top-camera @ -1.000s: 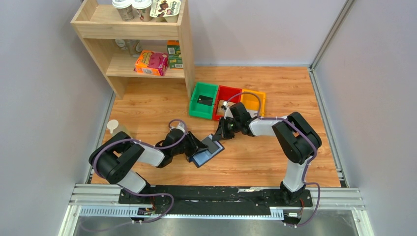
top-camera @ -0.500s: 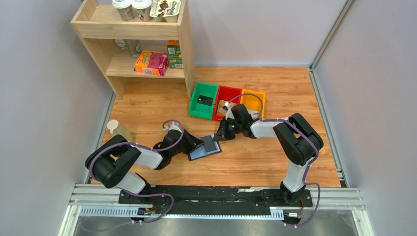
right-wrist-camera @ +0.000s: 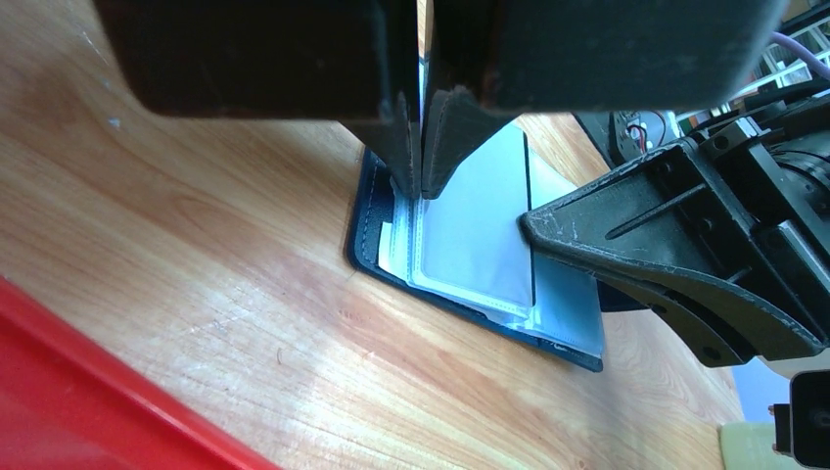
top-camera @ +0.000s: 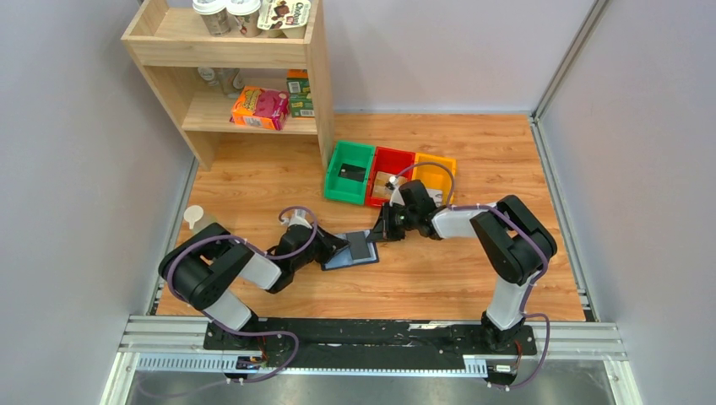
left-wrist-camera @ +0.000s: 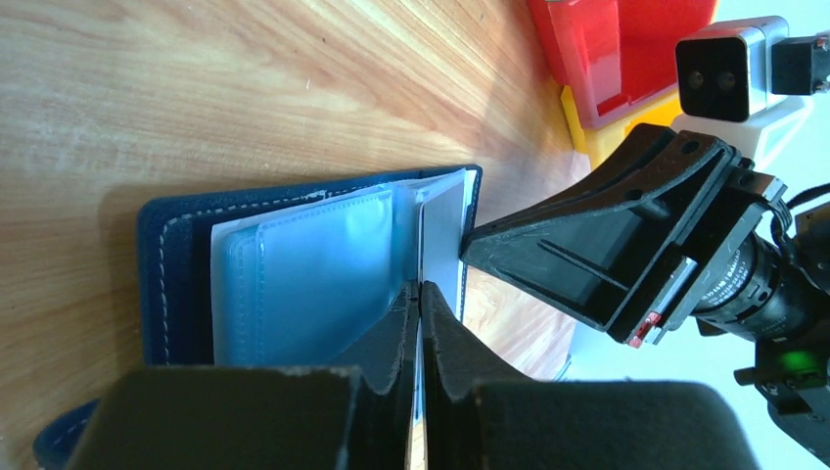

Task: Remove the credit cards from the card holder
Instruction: Remove the credit card from the card holder.

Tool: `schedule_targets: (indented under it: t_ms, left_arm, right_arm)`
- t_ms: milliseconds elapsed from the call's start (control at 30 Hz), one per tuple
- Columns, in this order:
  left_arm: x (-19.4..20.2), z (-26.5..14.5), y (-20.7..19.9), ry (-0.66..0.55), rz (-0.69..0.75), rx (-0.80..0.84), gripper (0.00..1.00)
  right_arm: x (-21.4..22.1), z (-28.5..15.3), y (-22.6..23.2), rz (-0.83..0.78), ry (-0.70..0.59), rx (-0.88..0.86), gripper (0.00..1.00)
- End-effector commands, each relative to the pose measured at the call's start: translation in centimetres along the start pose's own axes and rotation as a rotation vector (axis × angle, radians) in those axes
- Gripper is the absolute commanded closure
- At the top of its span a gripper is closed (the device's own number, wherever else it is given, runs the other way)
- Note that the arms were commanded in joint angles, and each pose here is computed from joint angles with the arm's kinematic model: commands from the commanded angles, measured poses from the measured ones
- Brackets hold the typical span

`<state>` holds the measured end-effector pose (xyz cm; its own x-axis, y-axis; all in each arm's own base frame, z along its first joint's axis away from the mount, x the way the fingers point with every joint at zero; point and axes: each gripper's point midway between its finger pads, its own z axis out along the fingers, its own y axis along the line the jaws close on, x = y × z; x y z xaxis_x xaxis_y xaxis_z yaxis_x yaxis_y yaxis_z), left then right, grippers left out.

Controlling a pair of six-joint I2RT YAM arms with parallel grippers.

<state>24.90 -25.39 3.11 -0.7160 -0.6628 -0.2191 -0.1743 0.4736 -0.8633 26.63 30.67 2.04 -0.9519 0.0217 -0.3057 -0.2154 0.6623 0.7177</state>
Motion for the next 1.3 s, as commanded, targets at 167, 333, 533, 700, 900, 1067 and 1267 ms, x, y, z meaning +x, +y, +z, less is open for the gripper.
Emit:
schedule_targets:
  t_ms: [167,333,533,700,900,1067,1267]
  left_arm:
    - [-0.5,-1.6,-2.2,-0.049,-0.072,0.146,1.0]
    - [-0.5,-2.1,-1.2,-0.061,-0.086,0.126,1.0]
    - [-0.1,-1.9,-0.1,-0.041,-0.071,0.072,1.0]
    - [0.1,-1.7,0.1,-0.029,-0.046,0.05,1.0]
    - [0.0,-1.6,-0.1,-0.024,-0.006,0.038,1.0]
    - [0.0,-1.6,-0.4,-0.017,0.012,0.033,1.0]
    - [0.0,-1.6,-0.4,-0.019,0.018,0.03,1.0]
  right_arm:
    - [6.4,0.1,-7.8,0.09,0.144,0.271,1.0]
    - [6.5,0.2,-8.3,0.104,0.148,0.282,1.0]
    - [5.3,-0.3,-6.9,0.08,0.116,0.248,0.99]
    - [2.5,-1.6,-3.3,0.014,0.052,0.178,0.88]
    - [0.0,-3.0,0.9,-0.068,0.004,0.074,0.83]
    - [-0.3,-3.1,4.3,-0.121,0.019,-0.055,0.84]
    - [-0.1,-2.2,5.9,-0.117,0.04,-0.137,0.89]
